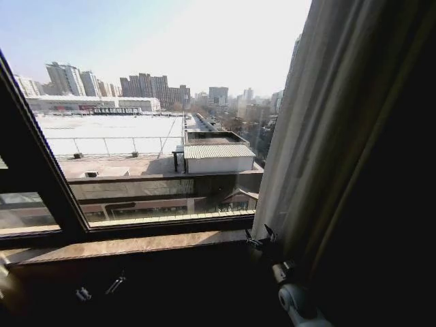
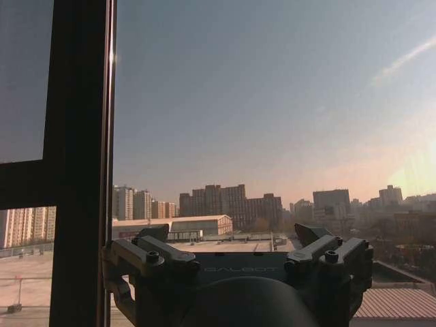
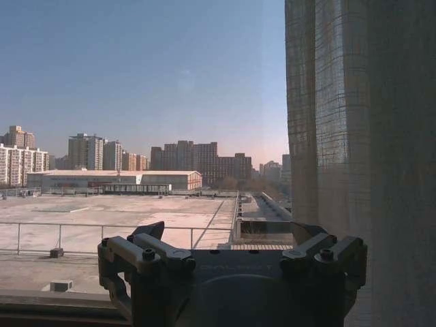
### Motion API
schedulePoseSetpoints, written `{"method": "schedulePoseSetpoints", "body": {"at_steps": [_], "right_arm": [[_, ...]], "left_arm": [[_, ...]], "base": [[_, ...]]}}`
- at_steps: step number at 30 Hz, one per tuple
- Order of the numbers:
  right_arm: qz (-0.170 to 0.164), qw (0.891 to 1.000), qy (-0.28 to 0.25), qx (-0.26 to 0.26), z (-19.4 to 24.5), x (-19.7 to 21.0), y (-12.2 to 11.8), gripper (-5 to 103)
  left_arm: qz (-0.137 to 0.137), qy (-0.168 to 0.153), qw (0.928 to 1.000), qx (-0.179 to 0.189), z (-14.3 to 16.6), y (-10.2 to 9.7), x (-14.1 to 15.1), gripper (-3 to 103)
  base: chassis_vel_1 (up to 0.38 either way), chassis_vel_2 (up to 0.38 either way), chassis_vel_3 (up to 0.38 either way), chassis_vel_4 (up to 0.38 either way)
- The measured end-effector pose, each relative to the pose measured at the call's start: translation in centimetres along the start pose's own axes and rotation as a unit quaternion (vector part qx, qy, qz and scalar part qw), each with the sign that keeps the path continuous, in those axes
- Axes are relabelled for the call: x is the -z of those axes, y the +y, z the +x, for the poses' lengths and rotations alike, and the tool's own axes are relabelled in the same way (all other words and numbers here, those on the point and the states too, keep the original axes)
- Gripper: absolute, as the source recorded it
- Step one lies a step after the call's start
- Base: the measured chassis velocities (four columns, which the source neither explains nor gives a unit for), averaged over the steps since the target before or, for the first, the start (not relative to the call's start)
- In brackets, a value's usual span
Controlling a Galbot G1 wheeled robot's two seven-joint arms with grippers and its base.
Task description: Open the curtains by pulling them apart, changing their state from closed to fully open.
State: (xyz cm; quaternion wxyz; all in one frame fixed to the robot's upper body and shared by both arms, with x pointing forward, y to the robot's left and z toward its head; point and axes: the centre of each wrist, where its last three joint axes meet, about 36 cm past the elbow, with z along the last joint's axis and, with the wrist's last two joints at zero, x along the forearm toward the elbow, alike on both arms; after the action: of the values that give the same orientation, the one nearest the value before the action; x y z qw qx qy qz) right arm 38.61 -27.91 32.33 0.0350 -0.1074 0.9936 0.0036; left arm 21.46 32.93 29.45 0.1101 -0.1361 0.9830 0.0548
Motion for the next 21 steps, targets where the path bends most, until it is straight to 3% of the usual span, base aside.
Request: {"method": "schedulePoseSetpoints", "body": {"at_steps": [12, 21], "right_arm": [[-0.008, 0.999, 0.011, -0.035, -1.5, -0.1, -0.4, 100], [0.012, 0.997, 0.017, -0.079, -3.4, -0.1, -0.9, 100]], "left_arm": [[0.000, 0.000, 1.0000, 0.000, 0.0, 0.0, 0.0, 100], [0.000, 0.000, 1.0000, 0.000, 0.0, 0.0, 0.0, 100]], "base": [[-0.103, 0.029, 0.101, -0.024], [-0.268, 0.136, 0.245, -0.125]]}}
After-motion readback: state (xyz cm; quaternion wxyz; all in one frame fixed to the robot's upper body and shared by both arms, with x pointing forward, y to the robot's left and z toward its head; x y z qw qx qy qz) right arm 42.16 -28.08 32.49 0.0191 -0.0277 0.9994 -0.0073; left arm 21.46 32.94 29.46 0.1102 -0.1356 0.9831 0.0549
